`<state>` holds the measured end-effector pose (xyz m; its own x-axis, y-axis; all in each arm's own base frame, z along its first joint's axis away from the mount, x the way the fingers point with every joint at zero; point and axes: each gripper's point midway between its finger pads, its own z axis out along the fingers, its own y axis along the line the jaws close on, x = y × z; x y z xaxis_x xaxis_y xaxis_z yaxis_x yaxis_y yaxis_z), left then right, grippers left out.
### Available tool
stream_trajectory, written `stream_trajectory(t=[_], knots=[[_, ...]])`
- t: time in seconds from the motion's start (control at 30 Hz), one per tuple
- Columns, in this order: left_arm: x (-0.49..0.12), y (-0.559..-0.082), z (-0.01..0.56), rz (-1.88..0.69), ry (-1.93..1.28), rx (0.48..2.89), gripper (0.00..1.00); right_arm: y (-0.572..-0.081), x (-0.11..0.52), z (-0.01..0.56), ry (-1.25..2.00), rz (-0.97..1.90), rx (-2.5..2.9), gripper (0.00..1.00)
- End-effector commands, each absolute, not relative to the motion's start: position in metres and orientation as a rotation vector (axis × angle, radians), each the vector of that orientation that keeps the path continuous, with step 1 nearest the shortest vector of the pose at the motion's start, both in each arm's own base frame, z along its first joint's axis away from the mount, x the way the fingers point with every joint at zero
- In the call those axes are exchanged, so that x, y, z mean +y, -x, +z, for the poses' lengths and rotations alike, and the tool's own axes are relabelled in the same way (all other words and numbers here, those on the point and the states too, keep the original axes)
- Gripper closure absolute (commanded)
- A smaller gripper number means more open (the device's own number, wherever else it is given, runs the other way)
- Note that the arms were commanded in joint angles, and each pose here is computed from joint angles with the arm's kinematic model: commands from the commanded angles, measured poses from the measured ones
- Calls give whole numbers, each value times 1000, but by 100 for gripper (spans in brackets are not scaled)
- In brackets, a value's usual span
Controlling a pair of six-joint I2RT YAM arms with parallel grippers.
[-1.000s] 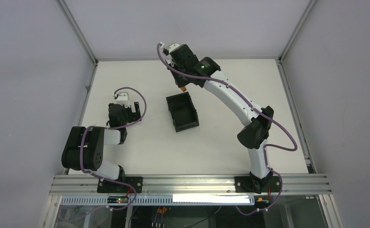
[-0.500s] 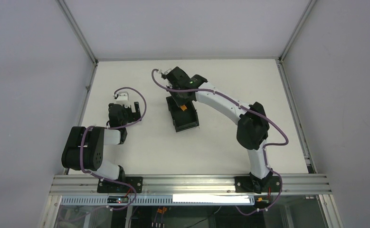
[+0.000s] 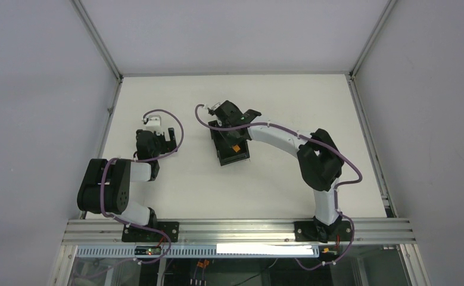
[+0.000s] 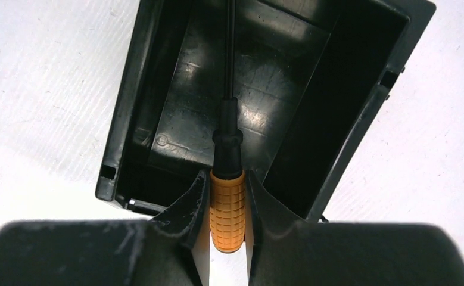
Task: Put the screwdriver in the bin
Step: Place the screwdriver in the bin.
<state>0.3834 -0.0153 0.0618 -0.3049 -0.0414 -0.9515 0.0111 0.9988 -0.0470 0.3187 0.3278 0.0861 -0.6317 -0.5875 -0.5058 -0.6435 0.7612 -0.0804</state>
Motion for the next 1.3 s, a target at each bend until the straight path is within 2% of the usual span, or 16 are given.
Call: stream_trajectory(t=[0.0,0.17,0.33,0.47,0.63,1.27], knots=[[-16,-394,79,-49,25,1825,1,-331,342,115,935,197,2295,93],[-16,-394,79,-49,24,1824,1,-335,341,106,970,168,2272,83],[-16,-394,79,-49,25,1825,1,-339,339,105,987,140,2260,82],[-16,-394,79,-49,24,1825,1,-338,339,111,985,148,2250,69],[-16,-394,79,-50,24,1824,1,-336,340,124,971,160,2228,63],[-16,-394,79,-49,25,1825,1,-338,345,195,897,204,2160,55]])
